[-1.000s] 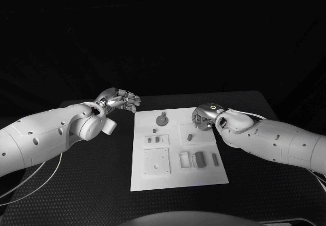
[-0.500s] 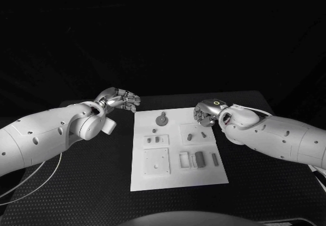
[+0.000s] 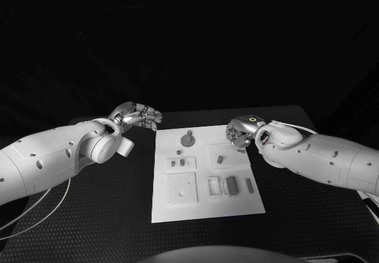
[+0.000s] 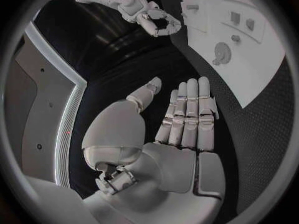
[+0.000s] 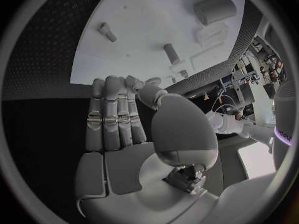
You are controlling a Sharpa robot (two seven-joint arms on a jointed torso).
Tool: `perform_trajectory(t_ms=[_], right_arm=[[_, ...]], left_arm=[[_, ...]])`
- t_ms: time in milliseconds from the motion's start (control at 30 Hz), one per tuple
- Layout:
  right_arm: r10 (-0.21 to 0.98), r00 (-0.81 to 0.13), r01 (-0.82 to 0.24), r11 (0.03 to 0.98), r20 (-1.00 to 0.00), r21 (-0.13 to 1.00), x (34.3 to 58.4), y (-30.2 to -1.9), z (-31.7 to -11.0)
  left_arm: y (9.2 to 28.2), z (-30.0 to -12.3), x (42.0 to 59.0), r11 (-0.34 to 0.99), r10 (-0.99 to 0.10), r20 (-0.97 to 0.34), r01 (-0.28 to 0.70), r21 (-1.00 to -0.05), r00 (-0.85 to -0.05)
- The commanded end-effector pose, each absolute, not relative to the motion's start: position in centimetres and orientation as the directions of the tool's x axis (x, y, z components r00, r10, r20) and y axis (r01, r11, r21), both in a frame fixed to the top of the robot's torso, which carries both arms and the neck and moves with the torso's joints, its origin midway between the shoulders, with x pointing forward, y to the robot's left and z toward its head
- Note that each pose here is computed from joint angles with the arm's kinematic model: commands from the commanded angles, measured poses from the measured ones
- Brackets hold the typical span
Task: Assemble the parts on the task board
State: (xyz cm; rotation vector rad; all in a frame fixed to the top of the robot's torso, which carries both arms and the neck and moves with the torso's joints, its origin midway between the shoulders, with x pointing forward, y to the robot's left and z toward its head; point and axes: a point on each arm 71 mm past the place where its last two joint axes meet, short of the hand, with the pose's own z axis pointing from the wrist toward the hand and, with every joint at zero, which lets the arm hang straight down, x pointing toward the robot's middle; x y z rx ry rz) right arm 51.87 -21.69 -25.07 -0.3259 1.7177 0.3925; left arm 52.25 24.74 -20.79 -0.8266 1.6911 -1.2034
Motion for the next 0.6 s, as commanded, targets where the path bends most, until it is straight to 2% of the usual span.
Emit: perform_trajectory(t_ms=[33, 333, 600], right_arm=[[0.020, -0.205, -0.425, 0.899, -0.978, 0.108, 51.6, -21.9, -25.1], [0.105, -0.156, -0.388, 0.908, -0.982, 0.158, 51.6, -23.5, -24.6], [0.088, -0.185, -0.357, 0.922, -0.979, 0.150, 51.5, -24.8, -25.3]], left_arm=[[24.5, -20.6, 52.3, 0.305, -0.873, -0.272, -0.017, -0.952, -0.404], [24.6, -20.6, 52.3, 0.306, -0.873, -0.273, -0.018, -0.952, -0.404], [24.7, -20.6, 52.3, 0.306, -0.873, -0.273, -0.020, -0.952, -0.404]])
